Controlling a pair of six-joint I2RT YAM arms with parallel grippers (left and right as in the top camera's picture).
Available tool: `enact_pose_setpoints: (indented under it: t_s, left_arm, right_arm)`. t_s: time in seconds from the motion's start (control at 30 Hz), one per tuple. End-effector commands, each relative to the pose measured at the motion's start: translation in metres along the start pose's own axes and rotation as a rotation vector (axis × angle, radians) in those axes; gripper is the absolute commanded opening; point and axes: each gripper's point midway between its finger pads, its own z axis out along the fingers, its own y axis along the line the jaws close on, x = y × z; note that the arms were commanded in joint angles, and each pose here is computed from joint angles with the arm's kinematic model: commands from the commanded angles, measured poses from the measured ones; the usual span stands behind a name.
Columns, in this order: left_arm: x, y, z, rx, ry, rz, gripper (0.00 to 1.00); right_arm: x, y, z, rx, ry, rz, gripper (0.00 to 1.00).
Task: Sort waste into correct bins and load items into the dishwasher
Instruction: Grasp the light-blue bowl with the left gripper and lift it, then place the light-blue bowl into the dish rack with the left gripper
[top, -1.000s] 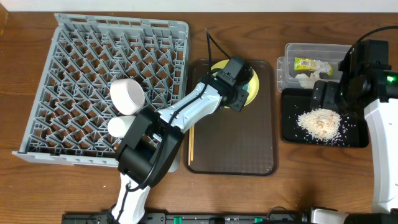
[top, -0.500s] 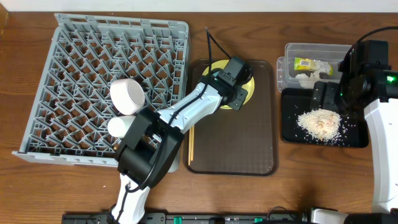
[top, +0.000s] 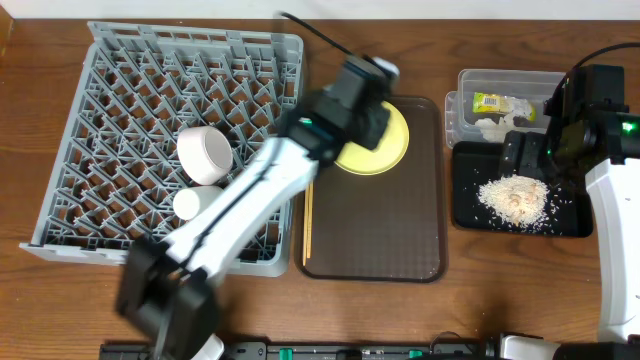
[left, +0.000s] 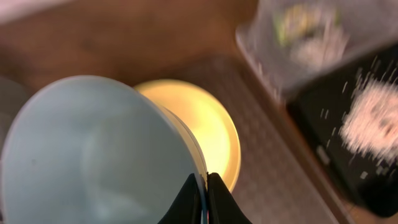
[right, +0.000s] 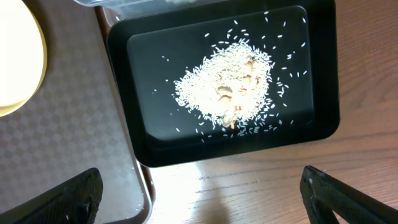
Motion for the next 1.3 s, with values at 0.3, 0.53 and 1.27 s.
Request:
enact_pose_setpoints:
  t_s: [0.3, 0.53, 1.27]
  left_arm:
    - [-0.033, 0.097, -0.074, 0.337, -0.133, -0.243, 0.06]
    - [-0.022, 0.141, -0.091, 0.577, -0.161, -0.378, 0.06]
    - [0.021, 0.229, -0.048, 0.818, -0.065, -0.911, 0.06]
  right_arm:
    - [-0.002, -0.005, -0.002, 0.005, -0.01, 0.032, 0.99]
    - [-0.002, -0.005, -0.002, 0.005, -0.01, 0.032, 0.99]
    - [-0.002, -0.005, -0.002, 0.005, -0.009, 0.032, 0.99]
